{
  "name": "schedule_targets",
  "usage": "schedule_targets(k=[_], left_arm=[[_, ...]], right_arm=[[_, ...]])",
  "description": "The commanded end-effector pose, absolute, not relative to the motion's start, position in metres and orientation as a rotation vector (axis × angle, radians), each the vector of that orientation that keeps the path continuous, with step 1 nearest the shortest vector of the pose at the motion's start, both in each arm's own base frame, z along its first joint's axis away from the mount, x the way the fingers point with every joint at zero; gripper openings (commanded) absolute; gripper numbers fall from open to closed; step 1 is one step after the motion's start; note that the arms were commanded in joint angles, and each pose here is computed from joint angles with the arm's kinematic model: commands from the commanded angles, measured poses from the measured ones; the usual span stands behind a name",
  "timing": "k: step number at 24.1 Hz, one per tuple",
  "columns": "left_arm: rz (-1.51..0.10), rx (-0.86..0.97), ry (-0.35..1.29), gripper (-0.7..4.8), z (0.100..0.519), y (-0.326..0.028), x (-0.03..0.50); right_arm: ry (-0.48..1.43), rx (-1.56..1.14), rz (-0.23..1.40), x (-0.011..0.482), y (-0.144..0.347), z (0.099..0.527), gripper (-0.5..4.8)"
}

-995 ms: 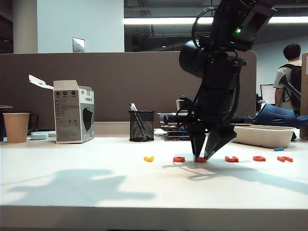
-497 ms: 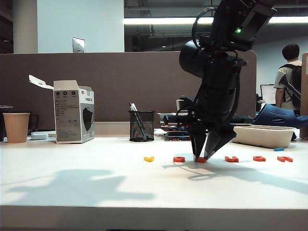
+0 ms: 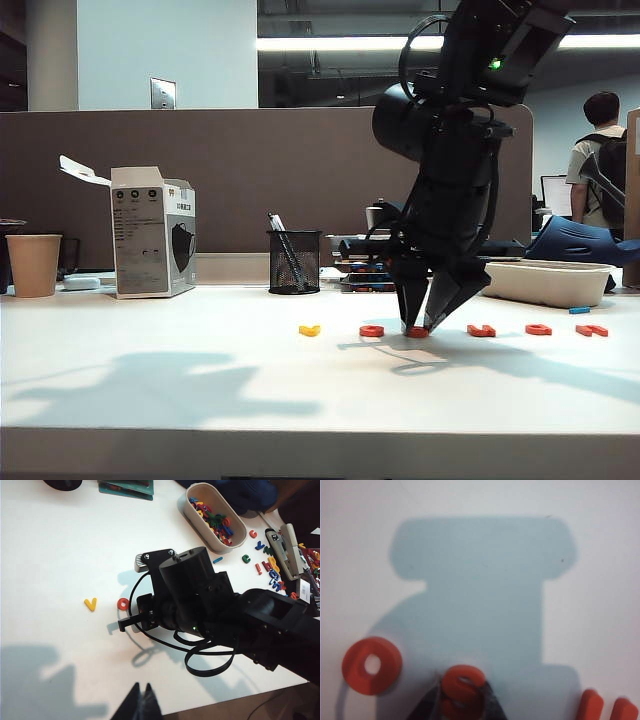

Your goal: Select the appropriate letters from the row of letter magnets placed on the table to arrange into the word "sun".

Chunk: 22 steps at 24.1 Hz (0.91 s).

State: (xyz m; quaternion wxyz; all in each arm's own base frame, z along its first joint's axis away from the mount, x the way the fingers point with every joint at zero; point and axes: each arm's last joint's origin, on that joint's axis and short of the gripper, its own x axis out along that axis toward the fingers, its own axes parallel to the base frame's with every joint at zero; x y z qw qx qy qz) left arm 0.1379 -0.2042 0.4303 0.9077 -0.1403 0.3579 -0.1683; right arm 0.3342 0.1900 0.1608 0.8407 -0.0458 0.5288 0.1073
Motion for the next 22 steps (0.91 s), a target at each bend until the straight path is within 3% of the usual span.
schedule_targets(k=[1,22], left_arm=[[-0.346,-0.287,0.731,-0.04,0.432,-0.203,0.137],[-0.346,-0.286,0.731,-0.04,0.432,-0.203,0.137]], right_arm=[[1.225,-0.125,0.217,0.326,0.185,0.148,0.81],[1.071,-0.064,0.259,0.332,0.189,0.205,0.81]])
